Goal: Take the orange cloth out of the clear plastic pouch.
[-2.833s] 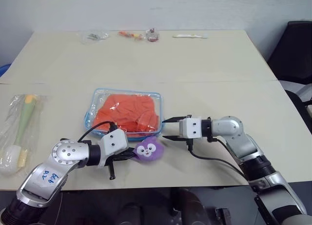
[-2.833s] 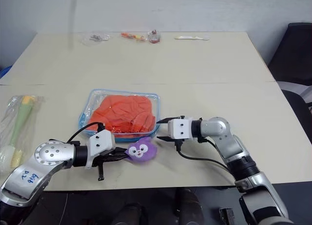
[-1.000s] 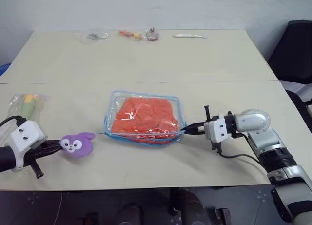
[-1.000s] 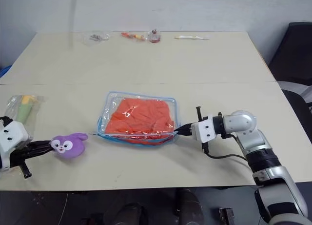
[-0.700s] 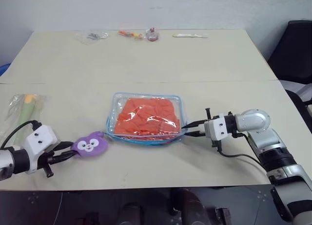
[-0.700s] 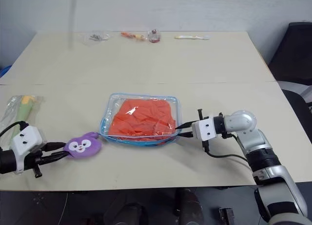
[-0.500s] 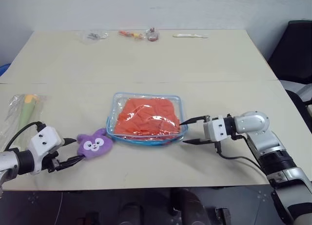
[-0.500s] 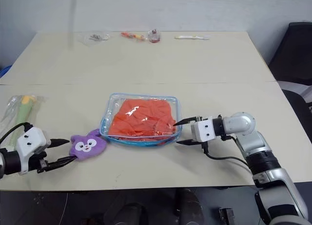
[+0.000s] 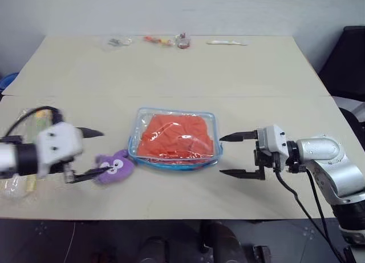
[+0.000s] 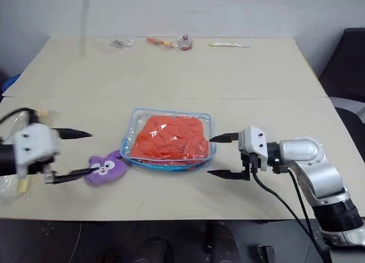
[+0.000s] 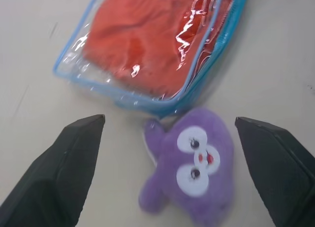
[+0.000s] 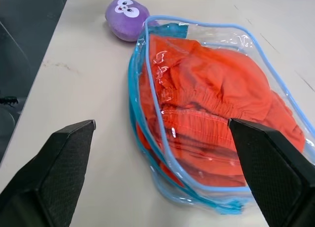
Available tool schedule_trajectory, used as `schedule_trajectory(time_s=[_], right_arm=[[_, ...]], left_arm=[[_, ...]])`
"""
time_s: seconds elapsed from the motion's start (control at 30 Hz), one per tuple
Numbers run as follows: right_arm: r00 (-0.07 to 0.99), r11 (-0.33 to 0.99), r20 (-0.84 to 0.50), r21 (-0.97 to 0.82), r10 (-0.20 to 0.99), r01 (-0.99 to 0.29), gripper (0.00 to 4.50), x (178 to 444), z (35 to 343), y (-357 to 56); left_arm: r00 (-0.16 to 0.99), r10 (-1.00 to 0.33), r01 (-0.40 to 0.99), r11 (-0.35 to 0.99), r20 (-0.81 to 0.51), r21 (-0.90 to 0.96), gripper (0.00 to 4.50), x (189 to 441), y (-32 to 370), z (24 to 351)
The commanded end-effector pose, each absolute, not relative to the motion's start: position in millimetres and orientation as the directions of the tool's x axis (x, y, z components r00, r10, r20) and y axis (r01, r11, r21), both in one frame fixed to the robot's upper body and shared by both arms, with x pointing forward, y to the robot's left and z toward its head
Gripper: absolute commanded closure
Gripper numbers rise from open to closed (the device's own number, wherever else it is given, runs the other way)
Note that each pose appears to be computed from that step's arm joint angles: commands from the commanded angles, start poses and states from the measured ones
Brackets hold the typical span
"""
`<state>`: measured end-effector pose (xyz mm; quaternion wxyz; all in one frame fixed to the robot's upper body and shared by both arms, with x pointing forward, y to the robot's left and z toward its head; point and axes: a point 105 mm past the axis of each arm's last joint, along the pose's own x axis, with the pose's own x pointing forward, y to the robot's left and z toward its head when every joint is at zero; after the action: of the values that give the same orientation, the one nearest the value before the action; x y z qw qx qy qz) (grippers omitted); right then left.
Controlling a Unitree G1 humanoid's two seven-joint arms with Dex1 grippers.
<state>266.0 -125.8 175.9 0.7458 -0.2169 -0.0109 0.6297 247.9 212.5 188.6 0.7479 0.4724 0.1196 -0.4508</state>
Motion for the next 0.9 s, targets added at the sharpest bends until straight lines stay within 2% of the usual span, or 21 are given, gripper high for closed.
schedule_trajectory(time_s=[0.03, 0.13, 0.23, 0.43, 0.53, 0.57, 0.67, 0.9], right_arm=[[0.221, 0.135, -0.213, -0.355, 0.952, -0.925, 0.01, 259, 186, -119], [0.233, 0.151, -0.204, -0.35, 0.951, -0.925, 0.01, 255, 185, -115], [0.241, 0.163, -0.199, -0.342, 0.95, -0.925, 0.01, 250, 181, -113], [0.244, 0.17, -0.199, -0.331, 0.949, -0.928, 0.01, 243, 177, -112], [0.247, 0.174, -0.195, -0.329, 0.949, -0.928, 0.0, 243, 178, -113], [0.247, 0.174, -0.195, -0.329, 0.949, -0.928, 0.0, 243, 178, -113], [0.247, 0.175, -0.196, -0.325, 0.949, -0.929, 0.57, 242, 178, -114], [0.243, 0.164, -0.217, -0.328, 0.945, -0.931, 3.1, 241, 174, -117]], left_arm=[[0.59, -0.556, 0.738, 0.078, -0.585, 0.67, 0.0, 266, 199, 174], [0.595, -0.573, 0.715, 0.055, -0.564, 0.697, 0.0, 276, 188, 170], [0.598, -0.609, 0.703, 0.088, -0.52, 0.705, 0.0, 286, 173, 169], [0.602, -0.609, 0.681, 0.053, -0.517, 0.73, 0.0, 290, 164, 162], [0.607, -0.619, 0.667, 0.057, -0.498, 0.743, 0.6, 291, 159, 163], [0.61, -0.619, 0.664, 0.058, -0.495, 0.746, 1.01, 291, 159, 163], [0.625, -0.619, 0.653, 0.081, -0.476, 0.753, 1.9, 293, 159, 163], [0.608, -0.661, 0.693, 0.173, -0.44, 0.7, 4.25, 285, 154, 169]])
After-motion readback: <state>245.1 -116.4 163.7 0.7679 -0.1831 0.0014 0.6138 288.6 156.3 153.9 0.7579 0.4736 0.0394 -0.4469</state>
